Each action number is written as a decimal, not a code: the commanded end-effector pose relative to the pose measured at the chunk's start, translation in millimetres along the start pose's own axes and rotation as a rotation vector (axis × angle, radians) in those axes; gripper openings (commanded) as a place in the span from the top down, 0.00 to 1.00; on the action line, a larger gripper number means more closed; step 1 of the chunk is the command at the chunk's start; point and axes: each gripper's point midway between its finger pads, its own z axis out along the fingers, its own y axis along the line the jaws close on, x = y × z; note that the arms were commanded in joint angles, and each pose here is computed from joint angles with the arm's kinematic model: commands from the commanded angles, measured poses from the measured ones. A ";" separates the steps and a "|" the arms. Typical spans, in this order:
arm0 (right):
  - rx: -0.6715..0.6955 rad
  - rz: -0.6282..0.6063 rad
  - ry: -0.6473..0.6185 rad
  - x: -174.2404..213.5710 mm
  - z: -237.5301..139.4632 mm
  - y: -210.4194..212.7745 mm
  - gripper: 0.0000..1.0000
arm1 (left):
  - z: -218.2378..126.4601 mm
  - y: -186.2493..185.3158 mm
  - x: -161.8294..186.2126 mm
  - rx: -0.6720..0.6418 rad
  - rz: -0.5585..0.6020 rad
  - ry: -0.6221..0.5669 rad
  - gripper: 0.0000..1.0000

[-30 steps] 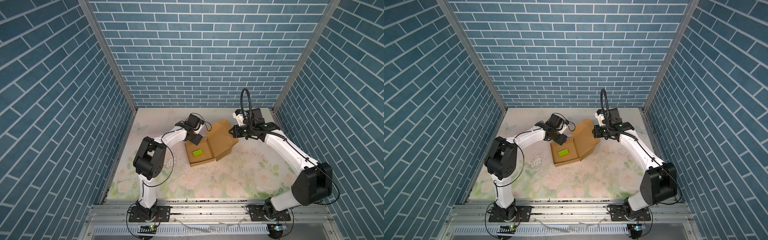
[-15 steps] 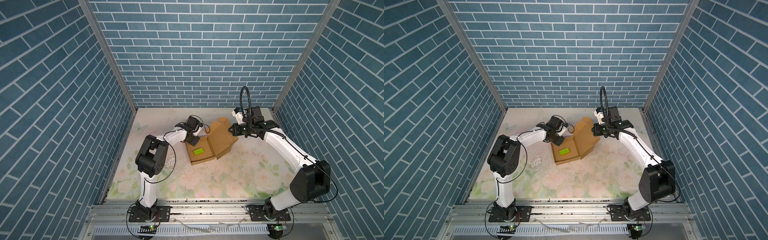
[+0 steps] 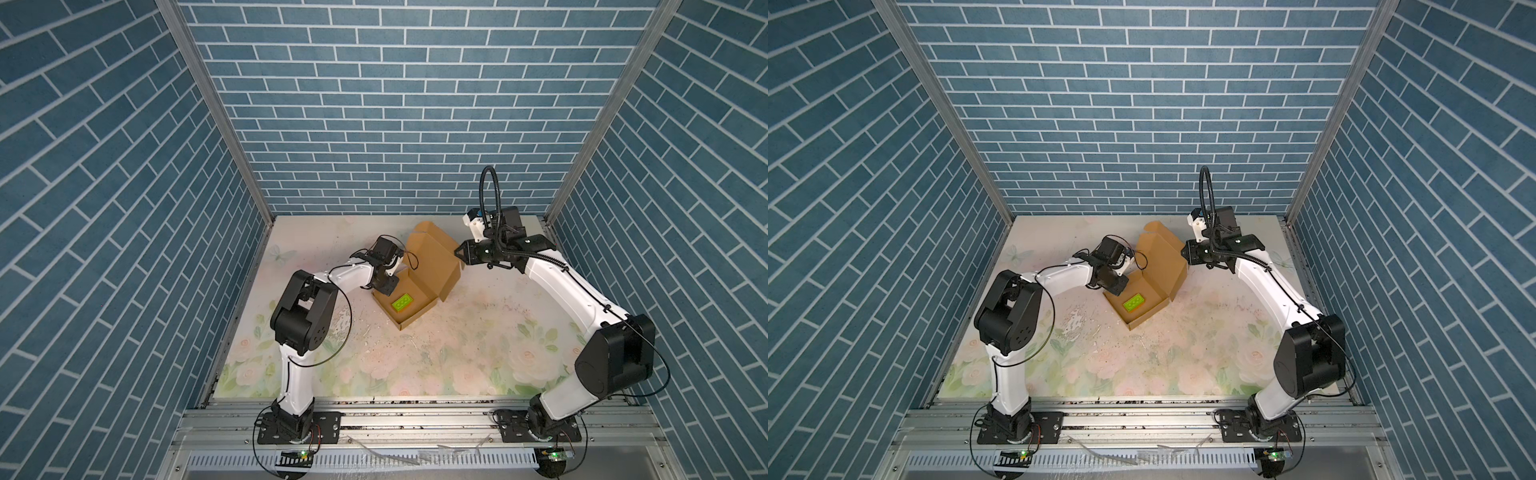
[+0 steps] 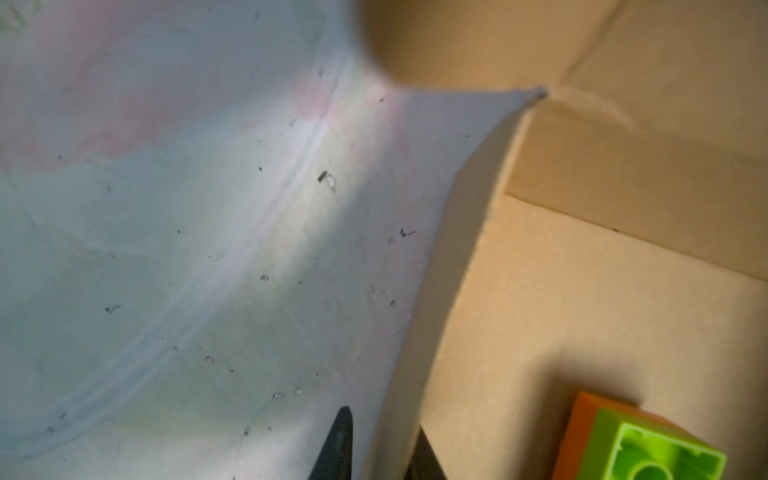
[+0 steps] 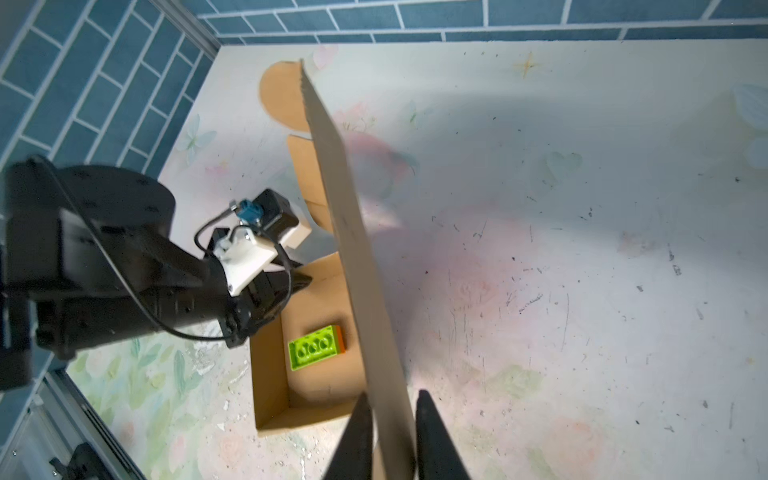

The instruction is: Fold the paper box

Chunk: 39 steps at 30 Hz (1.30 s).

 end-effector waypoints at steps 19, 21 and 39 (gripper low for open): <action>0.060 0.103 -0.360 -26.2 -58.8 -25.3 0.45 | -15.8 16.5 26.7 -0.104 -0.486 -0.135 0.85; 0.015 0.111 -0.374 -23.1 -52.2 -21.3 0.44 | -18.3 16.9 31.5 -0.119 -0.528 -0.146 0.85; -0.180 0.068 -0.362 -11.1 34.5 -14.6 0.44 | -16.7 -16.3 40.9 -0.095 -0.627 -0.188 0.83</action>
